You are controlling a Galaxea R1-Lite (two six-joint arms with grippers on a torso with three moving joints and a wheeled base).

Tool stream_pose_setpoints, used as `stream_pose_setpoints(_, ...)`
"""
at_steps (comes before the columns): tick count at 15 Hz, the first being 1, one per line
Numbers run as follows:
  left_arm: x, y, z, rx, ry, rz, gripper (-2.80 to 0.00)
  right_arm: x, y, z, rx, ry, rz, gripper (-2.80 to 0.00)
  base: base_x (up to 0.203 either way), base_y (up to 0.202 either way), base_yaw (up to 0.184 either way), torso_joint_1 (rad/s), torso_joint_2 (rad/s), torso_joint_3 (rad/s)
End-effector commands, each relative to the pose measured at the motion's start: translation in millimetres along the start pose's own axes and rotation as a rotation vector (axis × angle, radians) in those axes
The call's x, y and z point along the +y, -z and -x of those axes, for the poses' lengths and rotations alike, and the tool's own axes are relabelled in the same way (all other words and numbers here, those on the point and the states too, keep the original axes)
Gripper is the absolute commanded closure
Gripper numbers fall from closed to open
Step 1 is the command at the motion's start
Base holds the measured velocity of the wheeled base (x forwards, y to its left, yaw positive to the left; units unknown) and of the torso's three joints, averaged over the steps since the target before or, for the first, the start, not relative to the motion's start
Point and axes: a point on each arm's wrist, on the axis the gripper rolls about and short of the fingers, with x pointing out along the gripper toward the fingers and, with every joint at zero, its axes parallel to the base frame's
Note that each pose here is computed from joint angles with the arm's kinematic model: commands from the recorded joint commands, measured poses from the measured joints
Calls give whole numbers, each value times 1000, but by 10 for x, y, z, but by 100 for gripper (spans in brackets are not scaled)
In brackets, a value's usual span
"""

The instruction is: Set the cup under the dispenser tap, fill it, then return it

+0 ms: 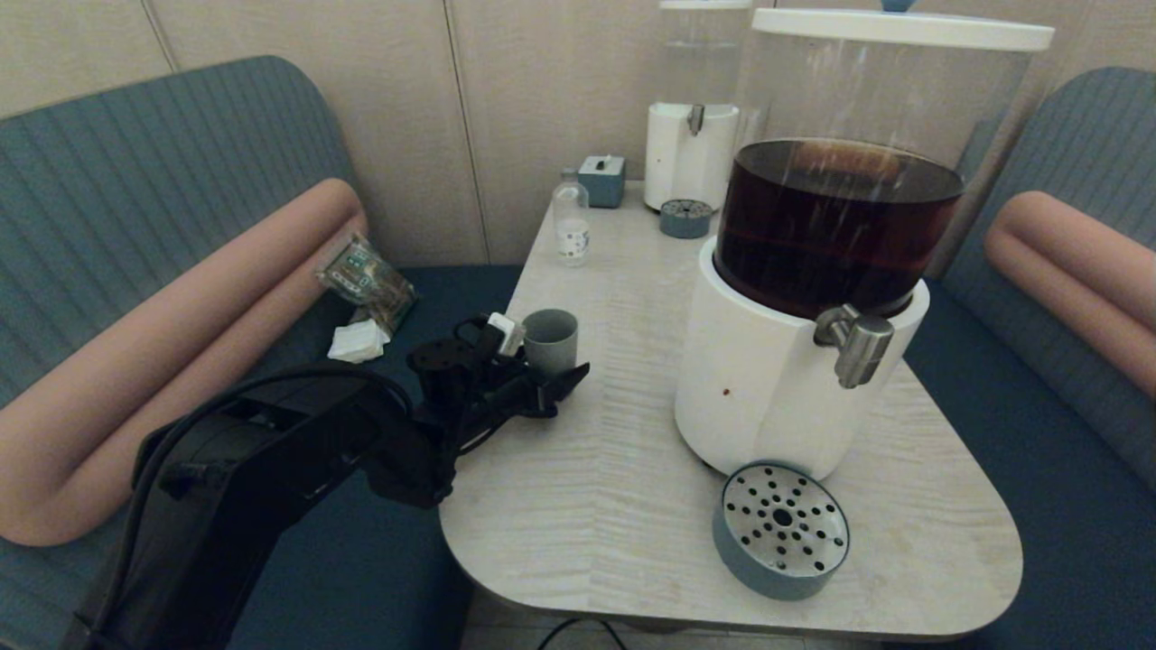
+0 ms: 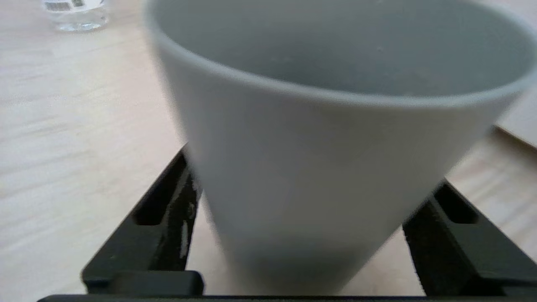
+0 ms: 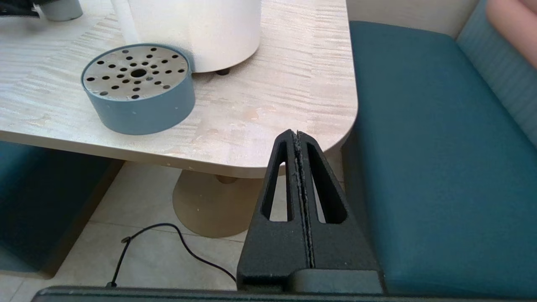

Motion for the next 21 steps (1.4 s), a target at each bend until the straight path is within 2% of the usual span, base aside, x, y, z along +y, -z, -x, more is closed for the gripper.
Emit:
stream_pose_setpoints(1,6,-49,-1,-20,1,-8,-280,0,-1,-1,1,-1,0,0,0,0,0,0,0,0)
stream_pose_setpoints(9,-100,-67,214,33,0,15,-280,0,-1,-1,1,-1,0,0,0,0,0,0,0,0)
stream_pose_setpoints(17,-374,-463,824,75,20,34,-280,0,-1,-1,1,-1,0,0,0,0,0,0,0,0)
stream_pose_setpoints(21,-547,-791,1223,68,27,32,-280,0,-1,-1,1,-1,0,0,0,0,0,0,0,0)
